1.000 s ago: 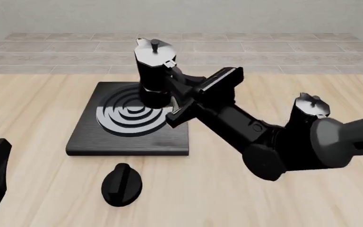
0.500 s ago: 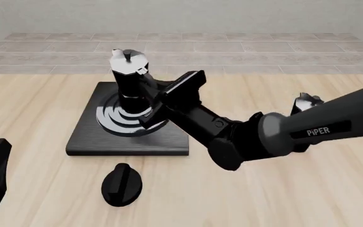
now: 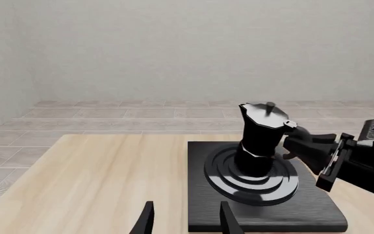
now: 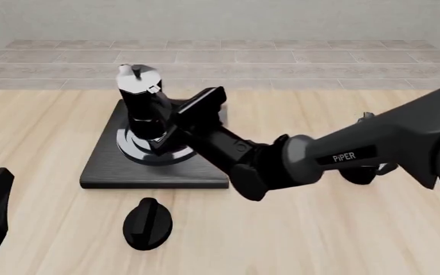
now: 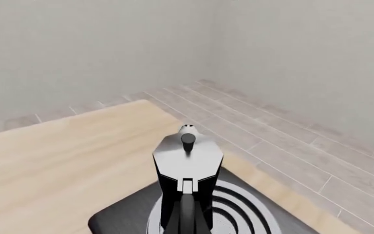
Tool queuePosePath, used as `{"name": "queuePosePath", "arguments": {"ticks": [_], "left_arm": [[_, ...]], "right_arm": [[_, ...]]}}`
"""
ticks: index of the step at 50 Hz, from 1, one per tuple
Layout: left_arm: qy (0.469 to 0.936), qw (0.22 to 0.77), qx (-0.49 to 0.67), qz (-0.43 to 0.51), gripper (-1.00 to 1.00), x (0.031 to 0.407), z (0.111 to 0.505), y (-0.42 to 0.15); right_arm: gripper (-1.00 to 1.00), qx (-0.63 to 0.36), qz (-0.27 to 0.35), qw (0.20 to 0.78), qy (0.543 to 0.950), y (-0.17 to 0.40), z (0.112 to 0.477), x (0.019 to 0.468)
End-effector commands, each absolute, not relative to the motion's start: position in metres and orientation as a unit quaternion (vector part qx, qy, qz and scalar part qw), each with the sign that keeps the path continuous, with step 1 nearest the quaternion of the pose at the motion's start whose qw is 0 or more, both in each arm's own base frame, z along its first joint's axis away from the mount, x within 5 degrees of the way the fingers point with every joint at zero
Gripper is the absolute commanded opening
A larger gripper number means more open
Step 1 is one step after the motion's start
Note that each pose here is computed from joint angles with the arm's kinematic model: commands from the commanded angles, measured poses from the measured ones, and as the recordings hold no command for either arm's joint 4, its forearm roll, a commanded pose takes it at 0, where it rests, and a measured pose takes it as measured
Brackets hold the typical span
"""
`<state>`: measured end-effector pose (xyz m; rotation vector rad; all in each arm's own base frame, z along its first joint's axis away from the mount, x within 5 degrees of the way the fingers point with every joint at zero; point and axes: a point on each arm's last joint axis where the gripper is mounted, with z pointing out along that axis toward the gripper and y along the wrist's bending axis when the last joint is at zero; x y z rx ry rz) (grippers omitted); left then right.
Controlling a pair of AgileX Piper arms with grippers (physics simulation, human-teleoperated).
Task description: Put both moka pots on the stove.
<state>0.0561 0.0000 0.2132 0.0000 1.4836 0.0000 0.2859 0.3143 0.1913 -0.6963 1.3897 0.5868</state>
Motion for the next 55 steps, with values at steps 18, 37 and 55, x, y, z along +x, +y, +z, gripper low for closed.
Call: {"name": "queuePosePath", "arguments": {"ticks": [18, 37, 55], "left_arm": [[0.676, 0.737, 0.000, 0.000, 1.00, 0.056, 0.213, 0.000], [0.676, 0.737, 0.000, 0.000, 1.00, 0.056, 0.213, 0.000], [0.676, 0.737, 0.000, 0.000, 1.00, 0.056, 0.213, 0.000]], "right_arm": [[-1.00, -0.299, 0.275, 0.677, 0.614, 0.336, 0.195, 0.302], [-1.00, -0.298, 0.269, 0.665, 0.630, 0.339, 0.181, 0.312], [1.00, -0.308, 0.270, 0.653, 0.637, 0.344, 0.182, 0.307]]}}
